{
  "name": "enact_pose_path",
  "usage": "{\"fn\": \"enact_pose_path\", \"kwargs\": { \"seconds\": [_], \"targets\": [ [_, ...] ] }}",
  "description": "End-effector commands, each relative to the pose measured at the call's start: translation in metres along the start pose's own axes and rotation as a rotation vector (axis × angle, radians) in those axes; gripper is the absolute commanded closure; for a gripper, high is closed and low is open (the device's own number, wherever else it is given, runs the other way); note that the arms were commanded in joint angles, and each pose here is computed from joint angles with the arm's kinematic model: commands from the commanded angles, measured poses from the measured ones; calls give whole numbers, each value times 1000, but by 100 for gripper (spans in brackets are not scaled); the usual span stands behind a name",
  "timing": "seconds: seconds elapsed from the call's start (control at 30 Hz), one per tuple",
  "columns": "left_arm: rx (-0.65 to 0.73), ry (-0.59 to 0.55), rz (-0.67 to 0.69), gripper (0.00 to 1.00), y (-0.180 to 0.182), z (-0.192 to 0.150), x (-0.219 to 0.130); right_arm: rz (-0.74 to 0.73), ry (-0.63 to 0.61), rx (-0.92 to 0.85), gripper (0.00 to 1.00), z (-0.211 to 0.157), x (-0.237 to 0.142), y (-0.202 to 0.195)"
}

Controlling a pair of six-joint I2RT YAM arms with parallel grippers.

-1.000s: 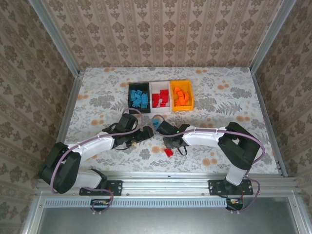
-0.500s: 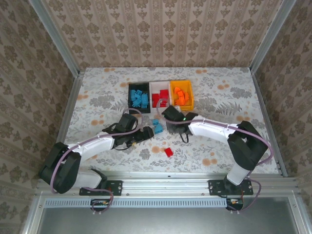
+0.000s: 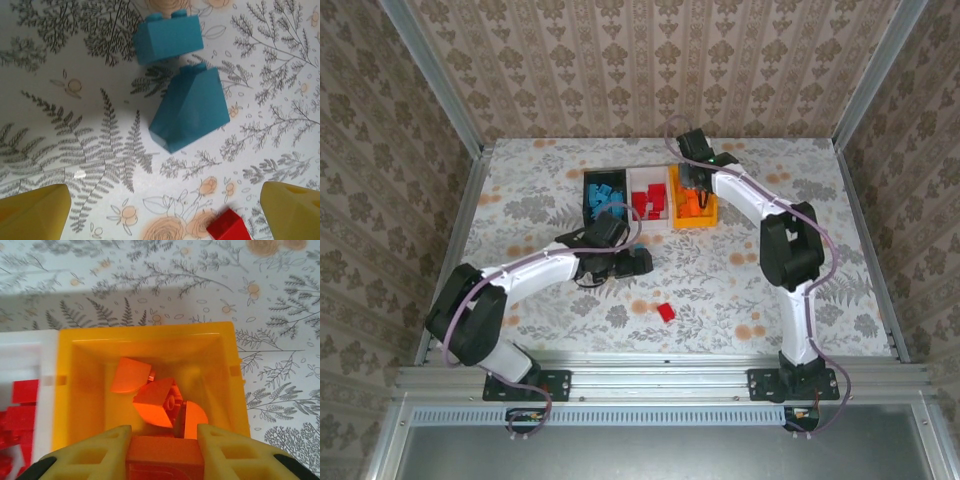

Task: Sort the legos into containers by color

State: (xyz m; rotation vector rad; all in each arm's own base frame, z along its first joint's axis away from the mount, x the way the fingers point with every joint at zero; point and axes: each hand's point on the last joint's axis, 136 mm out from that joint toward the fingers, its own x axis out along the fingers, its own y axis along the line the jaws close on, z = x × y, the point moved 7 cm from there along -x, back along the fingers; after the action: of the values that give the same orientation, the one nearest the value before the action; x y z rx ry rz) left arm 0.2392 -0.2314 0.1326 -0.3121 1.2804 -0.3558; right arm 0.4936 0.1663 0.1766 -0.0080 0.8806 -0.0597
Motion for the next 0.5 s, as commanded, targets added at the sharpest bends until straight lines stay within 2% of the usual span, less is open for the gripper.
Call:
{"fn": "enact_pose_path", "kwargs": {
  "seconds": [0.0, 0.2, 0.37, 0.47],
  "targets": [
    [43, 54, 72, 2, 0, 2, 7, 34, 66, -53, 62, -1, 4, 7],
    [57, 87, 112, 3, -12, 10, 18, 60, 29, -53, 36, 9, -12, 7],
    [57, 102, 184, 6, -21, 15, 27, 88, -33, -23, 34, 11, -50, 1],
    [57, 104, 260, 9, -19, 18, 32, 130, -93, 34, 33, -4, -79, -4]
  ]
}}
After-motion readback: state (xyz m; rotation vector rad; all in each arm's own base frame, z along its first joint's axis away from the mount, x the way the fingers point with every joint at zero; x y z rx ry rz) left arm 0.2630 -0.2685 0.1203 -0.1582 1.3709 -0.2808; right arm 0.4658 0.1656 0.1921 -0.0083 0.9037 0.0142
